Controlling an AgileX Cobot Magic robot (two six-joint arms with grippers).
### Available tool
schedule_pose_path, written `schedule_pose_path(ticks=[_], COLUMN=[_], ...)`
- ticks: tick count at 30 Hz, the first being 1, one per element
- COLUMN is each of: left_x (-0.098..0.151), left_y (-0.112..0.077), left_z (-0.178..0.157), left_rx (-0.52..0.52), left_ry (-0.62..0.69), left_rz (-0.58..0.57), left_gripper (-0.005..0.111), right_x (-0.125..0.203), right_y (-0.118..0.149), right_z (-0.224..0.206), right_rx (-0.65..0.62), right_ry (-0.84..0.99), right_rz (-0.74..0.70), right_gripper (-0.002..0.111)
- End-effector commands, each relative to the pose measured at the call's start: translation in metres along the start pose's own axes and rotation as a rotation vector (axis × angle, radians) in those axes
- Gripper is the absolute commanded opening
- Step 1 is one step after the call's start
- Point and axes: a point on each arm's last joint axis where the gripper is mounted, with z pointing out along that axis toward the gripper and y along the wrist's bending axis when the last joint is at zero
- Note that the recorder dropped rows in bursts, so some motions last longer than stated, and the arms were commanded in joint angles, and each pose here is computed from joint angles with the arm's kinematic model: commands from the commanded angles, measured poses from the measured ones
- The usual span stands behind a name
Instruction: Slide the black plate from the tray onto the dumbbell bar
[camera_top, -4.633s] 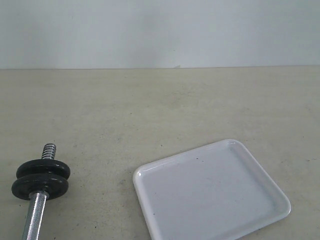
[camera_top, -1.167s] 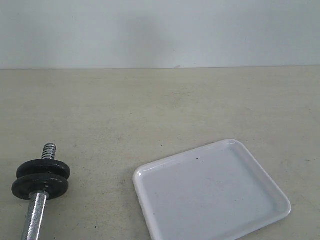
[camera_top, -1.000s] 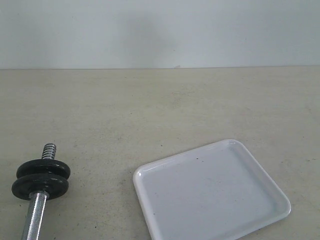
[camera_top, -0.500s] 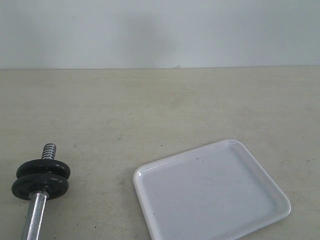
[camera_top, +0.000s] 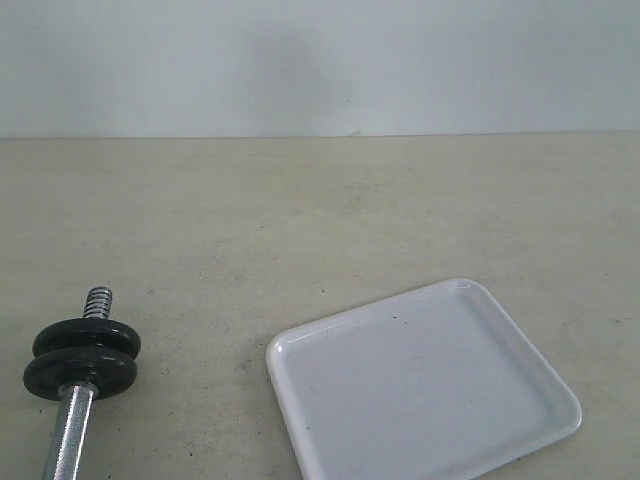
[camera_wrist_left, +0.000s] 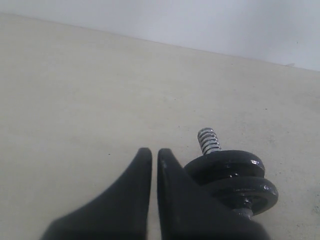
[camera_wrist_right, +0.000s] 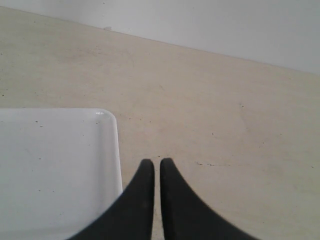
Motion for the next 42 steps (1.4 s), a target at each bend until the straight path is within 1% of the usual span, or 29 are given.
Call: schedule_pose_path(ticks=[1,42], left_x=[0.0011,0.0011], left_y=[-0.0005,-0.0005], left_z=[0.0003,0.0003], left_rx=[0.01,0.01], left_ry=[0.003,0.003], left_rz=[-0.001,-0.001], left_gripper=[0.004,0.004], right_x=[-0.0009,-0.0009], right_y=[-0.0004,-0.0004], right_z=[-0.0005,-0.0005], right_rx=[0.006,0.005], right_ry=[-0.009,-0.009], right_rz=[-0.003,0.021], right_gripper=[0.003,0.003])
